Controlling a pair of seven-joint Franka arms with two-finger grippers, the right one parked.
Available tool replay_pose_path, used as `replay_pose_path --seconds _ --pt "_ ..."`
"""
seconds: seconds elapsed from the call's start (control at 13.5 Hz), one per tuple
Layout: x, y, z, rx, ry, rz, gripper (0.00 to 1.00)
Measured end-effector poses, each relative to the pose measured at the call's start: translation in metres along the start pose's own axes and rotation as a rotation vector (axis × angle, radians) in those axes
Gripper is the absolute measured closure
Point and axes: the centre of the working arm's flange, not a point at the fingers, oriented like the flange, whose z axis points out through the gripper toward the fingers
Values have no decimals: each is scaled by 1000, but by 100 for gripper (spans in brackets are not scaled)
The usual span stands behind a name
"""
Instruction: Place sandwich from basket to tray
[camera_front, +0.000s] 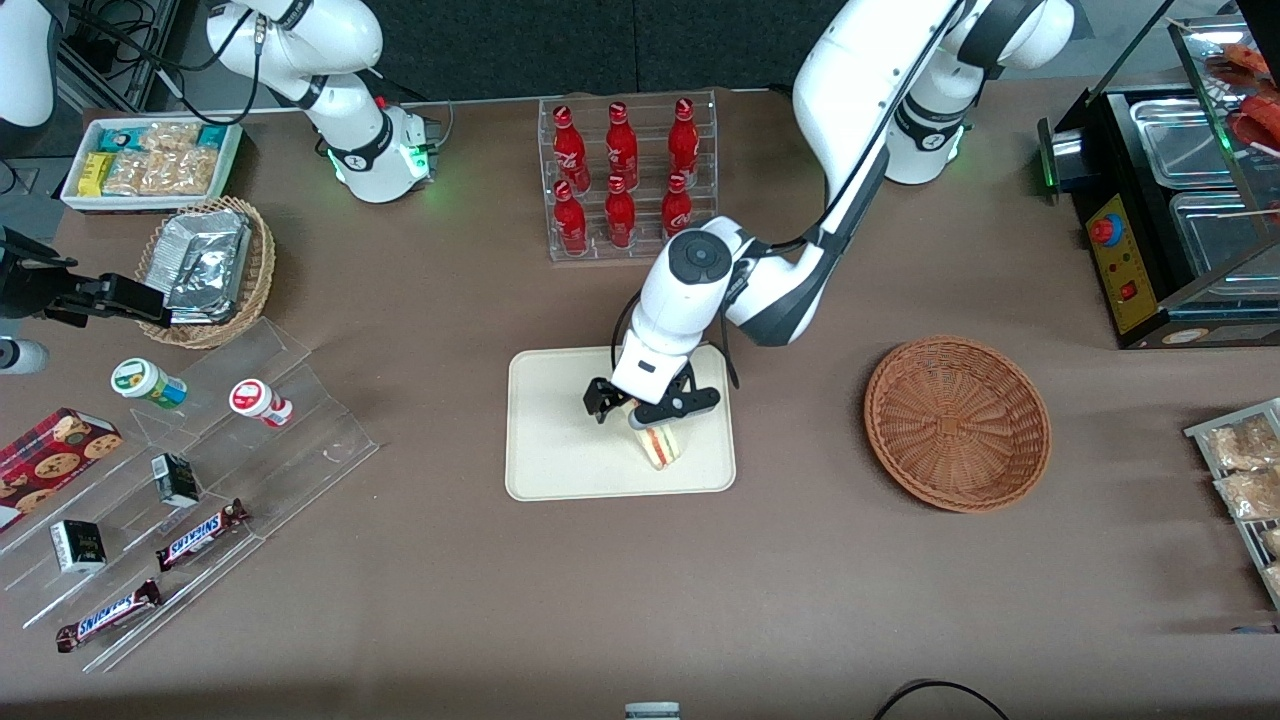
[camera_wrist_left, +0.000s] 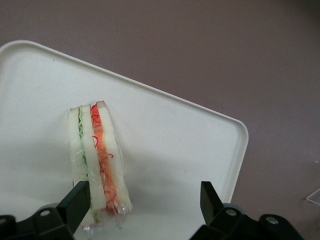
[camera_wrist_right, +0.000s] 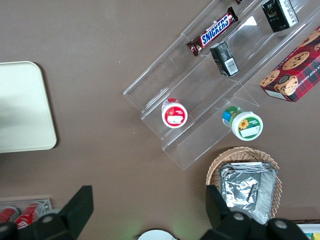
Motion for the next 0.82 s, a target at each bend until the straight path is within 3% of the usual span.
replay_pose_path --seconds 0.15,0.37,0.82 --pt "3 7 -36 25 -7 3 1" --pt "13 4 -93 93 -27 -8 1" --pt "50 -45 -229 275 -89 24 1"
